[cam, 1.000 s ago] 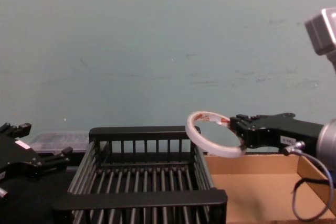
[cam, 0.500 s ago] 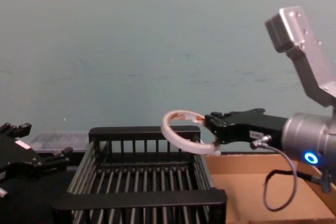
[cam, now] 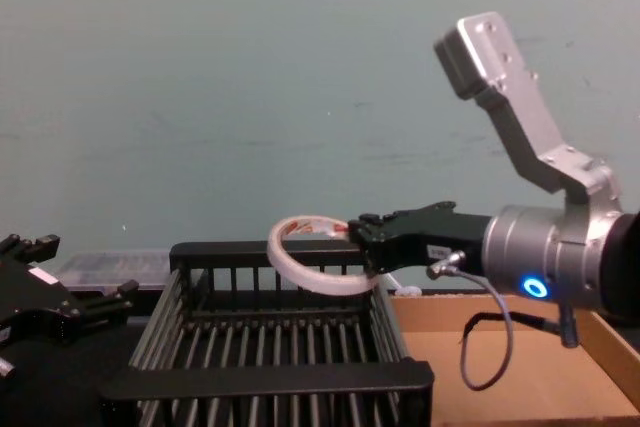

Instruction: Pick up the white tape and place it into the black box , Pick up the silver tape and place it into the brown box.

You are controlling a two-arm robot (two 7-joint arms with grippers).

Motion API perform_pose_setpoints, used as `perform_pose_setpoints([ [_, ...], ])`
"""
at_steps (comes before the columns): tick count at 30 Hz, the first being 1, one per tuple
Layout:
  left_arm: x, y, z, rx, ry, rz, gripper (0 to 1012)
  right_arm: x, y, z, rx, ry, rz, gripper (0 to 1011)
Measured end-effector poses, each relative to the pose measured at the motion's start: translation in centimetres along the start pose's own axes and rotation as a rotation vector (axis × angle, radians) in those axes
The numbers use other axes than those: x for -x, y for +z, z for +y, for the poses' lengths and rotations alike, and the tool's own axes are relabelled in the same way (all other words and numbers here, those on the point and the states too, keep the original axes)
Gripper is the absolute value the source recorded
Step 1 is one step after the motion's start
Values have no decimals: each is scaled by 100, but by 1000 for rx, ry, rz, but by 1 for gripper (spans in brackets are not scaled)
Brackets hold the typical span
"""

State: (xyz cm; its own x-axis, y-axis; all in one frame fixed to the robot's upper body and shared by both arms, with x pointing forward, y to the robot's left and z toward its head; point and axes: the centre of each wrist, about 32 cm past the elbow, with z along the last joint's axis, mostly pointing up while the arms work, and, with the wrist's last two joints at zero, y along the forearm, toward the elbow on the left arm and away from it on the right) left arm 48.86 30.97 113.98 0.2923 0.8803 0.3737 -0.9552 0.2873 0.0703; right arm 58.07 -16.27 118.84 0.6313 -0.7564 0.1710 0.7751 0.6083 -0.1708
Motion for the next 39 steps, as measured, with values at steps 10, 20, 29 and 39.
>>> perform_pose_setpoints([
  [10,0,0,0,0,0,0,1001,28,-4,93,24,15,-14,80],
  [20,0,0,0,0,0,0,1001,20,-25,119,35,27,-14,80],
  [29,0,0,0,0,0,0,1001,21,-20,116,32,24,-14,112],
  [39,0,0,0,0,0,0,1001,21,-20,113,32,22,-14,435],
])
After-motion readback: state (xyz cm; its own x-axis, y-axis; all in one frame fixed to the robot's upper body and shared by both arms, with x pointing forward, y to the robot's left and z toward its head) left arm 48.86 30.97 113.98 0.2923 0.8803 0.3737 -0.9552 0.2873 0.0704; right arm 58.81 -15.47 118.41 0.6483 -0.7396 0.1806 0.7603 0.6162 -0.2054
